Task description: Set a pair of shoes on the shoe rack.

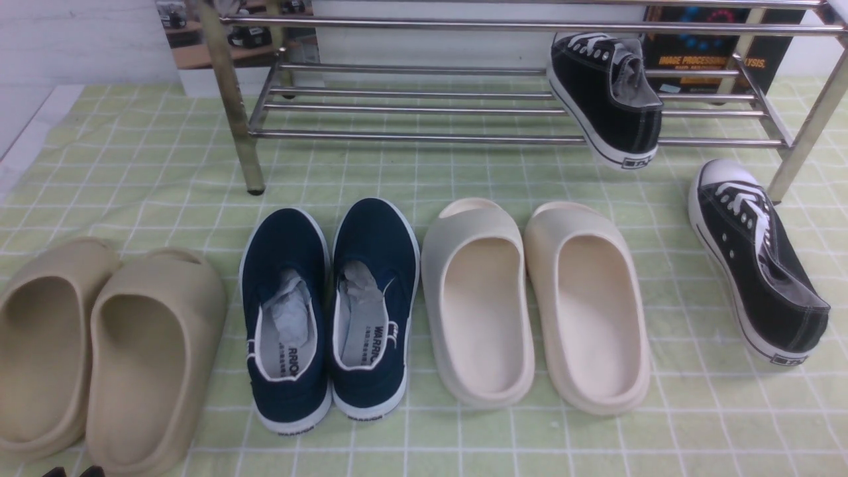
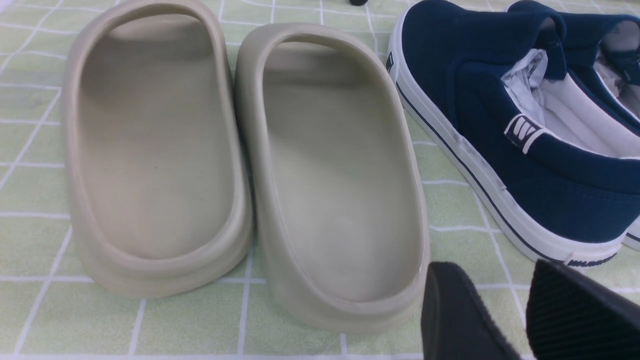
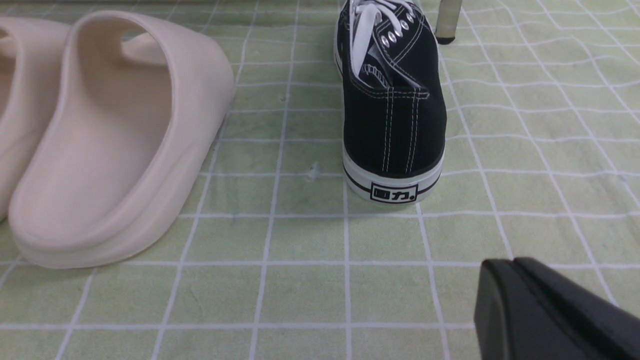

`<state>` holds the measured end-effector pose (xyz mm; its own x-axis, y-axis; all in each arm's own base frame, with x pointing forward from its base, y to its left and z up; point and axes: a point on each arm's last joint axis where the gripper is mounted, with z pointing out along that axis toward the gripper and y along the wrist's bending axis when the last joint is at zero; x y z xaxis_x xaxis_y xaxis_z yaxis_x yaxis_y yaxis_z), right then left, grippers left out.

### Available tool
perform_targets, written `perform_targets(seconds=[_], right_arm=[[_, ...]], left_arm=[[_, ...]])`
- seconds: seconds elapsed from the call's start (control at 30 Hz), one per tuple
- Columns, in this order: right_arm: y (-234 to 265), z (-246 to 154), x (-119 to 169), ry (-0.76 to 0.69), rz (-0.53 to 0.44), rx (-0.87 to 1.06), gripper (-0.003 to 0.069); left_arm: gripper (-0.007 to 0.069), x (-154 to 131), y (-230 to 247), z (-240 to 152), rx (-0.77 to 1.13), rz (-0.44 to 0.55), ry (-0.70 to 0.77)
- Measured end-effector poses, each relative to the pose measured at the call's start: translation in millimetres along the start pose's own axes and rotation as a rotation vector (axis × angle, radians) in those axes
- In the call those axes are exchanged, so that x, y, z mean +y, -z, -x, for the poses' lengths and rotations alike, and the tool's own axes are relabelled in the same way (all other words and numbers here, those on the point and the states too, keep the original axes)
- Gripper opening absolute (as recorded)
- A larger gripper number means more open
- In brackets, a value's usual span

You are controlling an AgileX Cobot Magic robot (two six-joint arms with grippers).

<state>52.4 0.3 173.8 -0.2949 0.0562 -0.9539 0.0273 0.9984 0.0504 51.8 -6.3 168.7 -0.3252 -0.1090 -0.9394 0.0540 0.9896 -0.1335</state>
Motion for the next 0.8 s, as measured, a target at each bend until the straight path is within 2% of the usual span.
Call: perform_targets(seconds=[0.8], right_arm=[[0.0, 0.0, 0.0, -0.008, 0.000, 0.001, 0.0038]], left_arm=[[0.0239, 0.0, 0.0, 0.0, 0.000, 0.000, 0.000]])
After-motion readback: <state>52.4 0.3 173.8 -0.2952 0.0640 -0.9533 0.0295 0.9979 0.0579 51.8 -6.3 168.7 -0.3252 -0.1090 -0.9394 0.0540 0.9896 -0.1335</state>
